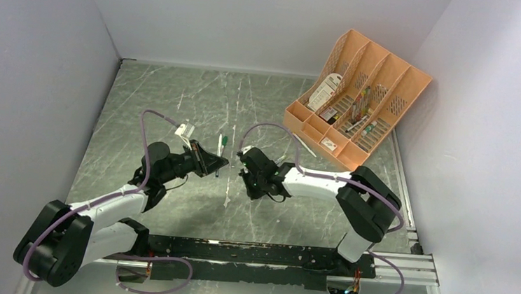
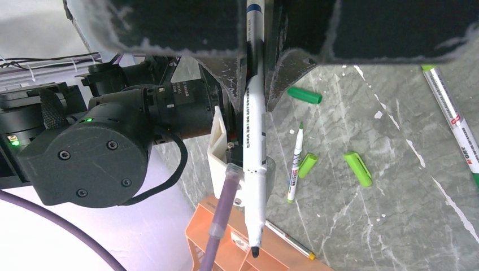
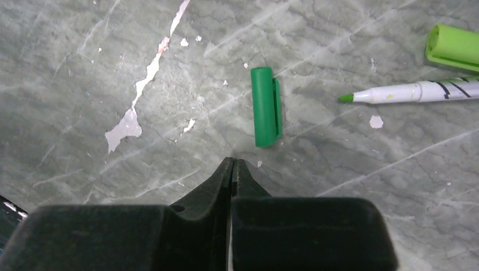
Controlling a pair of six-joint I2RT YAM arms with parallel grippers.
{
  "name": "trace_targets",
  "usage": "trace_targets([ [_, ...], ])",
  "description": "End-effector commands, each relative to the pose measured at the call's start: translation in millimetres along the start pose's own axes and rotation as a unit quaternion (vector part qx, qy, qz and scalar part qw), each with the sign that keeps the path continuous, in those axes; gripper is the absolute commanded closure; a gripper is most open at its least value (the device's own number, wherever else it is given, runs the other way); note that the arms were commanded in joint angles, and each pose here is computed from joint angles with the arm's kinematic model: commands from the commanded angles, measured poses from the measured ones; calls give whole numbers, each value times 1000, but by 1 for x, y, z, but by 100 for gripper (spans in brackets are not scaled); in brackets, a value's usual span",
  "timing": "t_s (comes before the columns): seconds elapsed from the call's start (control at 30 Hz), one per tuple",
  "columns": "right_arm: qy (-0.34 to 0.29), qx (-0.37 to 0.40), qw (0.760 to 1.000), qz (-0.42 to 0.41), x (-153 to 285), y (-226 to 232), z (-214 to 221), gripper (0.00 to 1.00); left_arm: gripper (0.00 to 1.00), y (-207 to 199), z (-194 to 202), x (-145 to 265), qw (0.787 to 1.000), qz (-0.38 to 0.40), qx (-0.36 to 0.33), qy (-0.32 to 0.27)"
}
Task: Insert the pens into the pen caps
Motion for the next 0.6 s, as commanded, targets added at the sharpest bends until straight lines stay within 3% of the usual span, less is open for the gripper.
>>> trace_targets([
  [0.0, 1, -10, 1000, 13, -14, -3, -3, 100, 93, -4, -12, -2, 1000, 8, -13, -12],
  [0.57, -10, -32, 998, 62, -11, -33, -33, 100, 93, 0, -12, 1, 1000, -9, -18, -14],
])
Point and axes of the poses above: each gripper's point midway between its finger pads, its own x axis back along the fingers, its own y axis along the line the jaws close on, z = x × y, the point moved 1 cm from there along x, back along the fingers, and after that the axes turned 6 degrees about -x, right-handed, at the moved point
